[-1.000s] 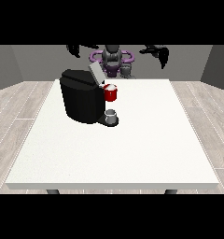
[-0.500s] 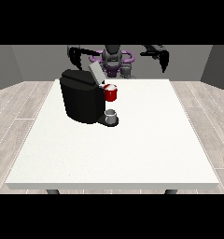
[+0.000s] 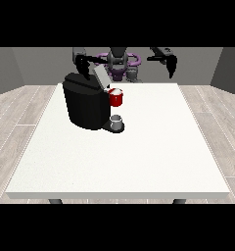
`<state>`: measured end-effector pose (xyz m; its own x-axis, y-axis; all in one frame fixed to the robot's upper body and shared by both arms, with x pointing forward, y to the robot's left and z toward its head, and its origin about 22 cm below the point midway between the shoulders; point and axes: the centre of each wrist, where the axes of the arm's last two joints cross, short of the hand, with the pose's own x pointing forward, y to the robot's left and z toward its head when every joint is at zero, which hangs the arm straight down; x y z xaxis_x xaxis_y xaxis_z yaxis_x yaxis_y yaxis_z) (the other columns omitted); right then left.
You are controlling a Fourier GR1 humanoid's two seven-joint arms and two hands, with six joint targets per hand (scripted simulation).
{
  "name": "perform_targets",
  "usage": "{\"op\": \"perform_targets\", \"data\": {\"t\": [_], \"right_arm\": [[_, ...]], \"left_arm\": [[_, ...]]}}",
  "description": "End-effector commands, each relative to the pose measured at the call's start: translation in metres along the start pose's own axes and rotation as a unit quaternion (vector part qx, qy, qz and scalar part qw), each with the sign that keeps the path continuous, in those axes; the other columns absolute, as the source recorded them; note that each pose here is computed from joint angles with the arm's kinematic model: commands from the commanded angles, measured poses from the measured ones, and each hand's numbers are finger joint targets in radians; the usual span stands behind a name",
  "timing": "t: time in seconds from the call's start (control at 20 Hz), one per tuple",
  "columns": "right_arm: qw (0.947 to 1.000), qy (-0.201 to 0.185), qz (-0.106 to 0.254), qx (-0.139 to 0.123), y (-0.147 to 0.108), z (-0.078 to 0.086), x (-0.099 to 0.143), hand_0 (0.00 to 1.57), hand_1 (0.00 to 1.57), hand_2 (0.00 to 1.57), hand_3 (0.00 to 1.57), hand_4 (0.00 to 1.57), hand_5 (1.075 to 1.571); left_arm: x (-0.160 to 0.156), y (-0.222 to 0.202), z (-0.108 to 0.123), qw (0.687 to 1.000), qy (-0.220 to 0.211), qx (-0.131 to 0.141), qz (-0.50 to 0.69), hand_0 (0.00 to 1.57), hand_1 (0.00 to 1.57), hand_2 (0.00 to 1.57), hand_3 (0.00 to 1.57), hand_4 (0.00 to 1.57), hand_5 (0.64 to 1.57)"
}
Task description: Insert the coffee pod into the coffee machine and close the lid
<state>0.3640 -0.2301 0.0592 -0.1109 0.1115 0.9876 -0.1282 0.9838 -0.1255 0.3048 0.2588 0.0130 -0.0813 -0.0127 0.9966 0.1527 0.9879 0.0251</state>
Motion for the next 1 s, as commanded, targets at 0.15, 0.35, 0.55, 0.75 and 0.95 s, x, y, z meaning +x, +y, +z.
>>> {"op": "perform_targets", "data": {"t": [0.15, 0.35, 0.55, 0.75, 0.95], "right_arm": [[0.9999, -0.008, 0.01, 0.008, -0.002, -0.018, 0.006, 0.0, 0.0, 0.0, 0.0, 0.0, 1.571], [0.9991, -0.024, 0.027, 0.023, 0.026, -0.028, 0.026, 0.0, 0.0, 0.0, 0.0, 0.04, 1.571], [0.9994, -0.021, 0.026, 0.008, 0.012, -0.031, 0.012, 0.0, 0.0, 0.0, 0.0, 0.0, 1.571], [0.9988, -0.003, 0.028, 0.041, 0.015, -0.028, 0.011, 0.0, 0.0, 0.0, 0.0, 0.0, 1.571], [0.9987, -0.029, 0.028, 0.031, 0.024, -0.033, 0.014, 0.0, 0.0, 0.0, 0.0, 0.0, 1.571]], "left_arm": [[0.004, -0.014, 0.01, 1.0, -0.018, -0.007, 0.004, 0.0, 0.0, 0.0, 0.0, 0.0, 1.571], [0.003, 0.018, 0.007, 0.999, -0.018, 0.018, -0.02, 0.0, 0.0, 0.0, 0.0, 0.0, 1.571], [0.033, 0.007, -0.007, 1.0, -0.021, 0.004, -0.021, 0.0, 0.0, 0.0, 0.0, 0.0, 1.571], [0.011, 0.004, 0.008, 1.0, -0.006, 0.017, -0.023, 0.0, 0.0, 0.0, 0.0, 0.0, 1.571], [0.012, 0.011, 0.004, 0.999, -0.001, 0.03, -0.013, 0.0, 0.0, 0.0, 0.0, 0.0, 1.571]]}}
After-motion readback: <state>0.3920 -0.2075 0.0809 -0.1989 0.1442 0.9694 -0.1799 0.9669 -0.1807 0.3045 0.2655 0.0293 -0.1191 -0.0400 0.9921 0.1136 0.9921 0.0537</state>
